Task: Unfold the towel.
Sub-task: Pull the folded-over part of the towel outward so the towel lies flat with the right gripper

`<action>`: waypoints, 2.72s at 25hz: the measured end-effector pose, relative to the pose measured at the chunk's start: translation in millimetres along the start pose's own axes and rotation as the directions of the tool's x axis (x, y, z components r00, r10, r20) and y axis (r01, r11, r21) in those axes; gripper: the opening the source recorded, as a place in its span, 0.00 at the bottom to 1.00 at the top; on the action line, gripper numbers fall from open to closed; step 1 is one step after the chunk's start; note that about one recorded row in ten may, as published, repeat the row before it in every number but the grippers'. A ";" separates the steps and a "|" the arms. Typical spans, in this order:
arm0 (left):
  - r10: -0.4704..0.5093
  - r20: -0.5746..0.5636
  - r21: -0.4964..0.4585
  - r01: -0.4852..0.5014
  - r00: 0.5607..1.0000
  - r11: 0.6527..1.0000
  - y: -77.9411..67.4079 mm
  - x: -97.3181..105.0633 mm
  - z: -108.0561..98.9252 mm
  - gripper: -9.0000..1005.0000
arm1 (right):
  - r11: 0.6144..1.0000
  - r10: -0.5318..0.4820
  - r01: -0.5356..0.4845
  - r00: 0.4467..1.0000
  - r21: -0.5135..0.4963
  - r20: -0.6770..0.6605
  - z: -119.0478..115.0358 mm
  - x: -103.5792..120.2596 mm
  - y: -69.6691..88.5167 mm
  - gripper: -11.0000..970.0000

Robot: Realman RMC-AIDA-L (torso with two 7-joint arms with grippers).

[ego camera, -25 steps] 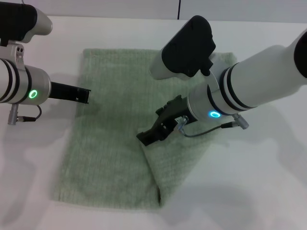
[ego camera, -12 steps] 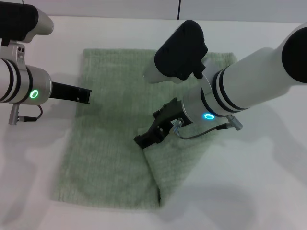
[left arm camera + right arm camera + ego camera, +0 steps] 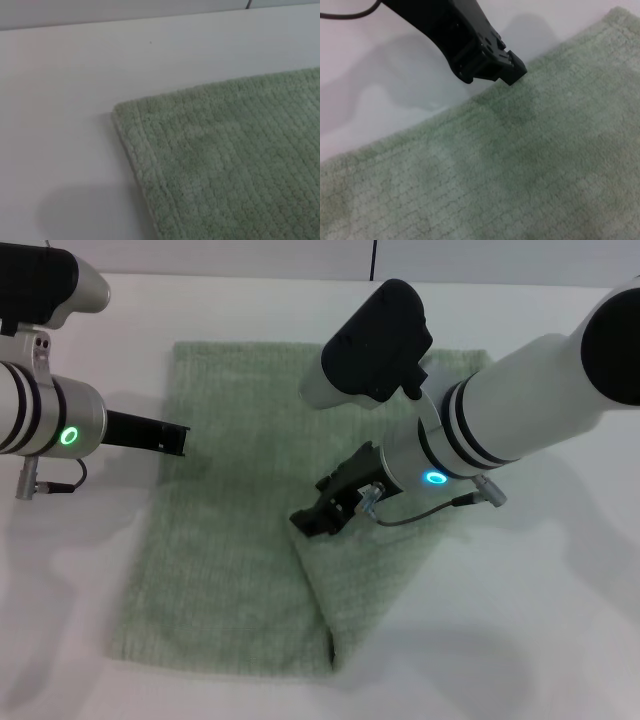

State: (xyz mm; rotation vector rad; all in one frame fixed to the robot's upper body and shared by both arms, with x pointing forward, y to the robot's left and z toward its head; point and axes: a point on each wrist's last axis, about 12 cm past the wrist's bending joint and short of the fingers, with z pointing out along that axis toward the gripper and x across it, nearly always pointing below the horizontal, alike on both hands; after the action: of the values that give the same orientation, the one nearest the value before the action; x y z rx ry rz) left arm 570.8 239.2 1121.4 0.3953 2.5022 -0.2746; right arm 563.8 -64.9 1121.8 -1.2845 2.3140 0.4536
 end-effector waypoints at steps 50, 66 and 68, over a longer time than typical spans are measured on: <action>0.042 -0.038 0.025 -0.041 0.998 0.999 -11.8 1.8 2.8 0.01 | 0.998 -0.038 0.035 0.997 -0.045 -0.067 -67.3 -8.9 9.9 0.01; 0.028 -0.066 0.022 -0.027 0.997 0.999 -8.9 6.0 12.7 0.01 | 0.998 -0.067 0.066 0.993 -0.007 -0.102 -95.1 -5.7 25.0 0.01; 0.029 -0.065 0.022 -0.027 0.997 0.999 -9.1 5.5 12.8 0.01 | 0.998 -0.069 0.069 0.992 0.001 -0.104 -98.6 -3.0 29.6 0.01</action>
State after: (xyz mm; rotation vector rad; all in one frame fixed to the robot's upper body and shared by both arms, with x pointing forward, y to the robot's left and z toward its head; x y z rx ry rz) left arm 570.0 228.3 1108.8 0.4544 2.5575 -0.2814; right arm 517.5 -95.6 1208.5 -1.4124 2.3447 0.3664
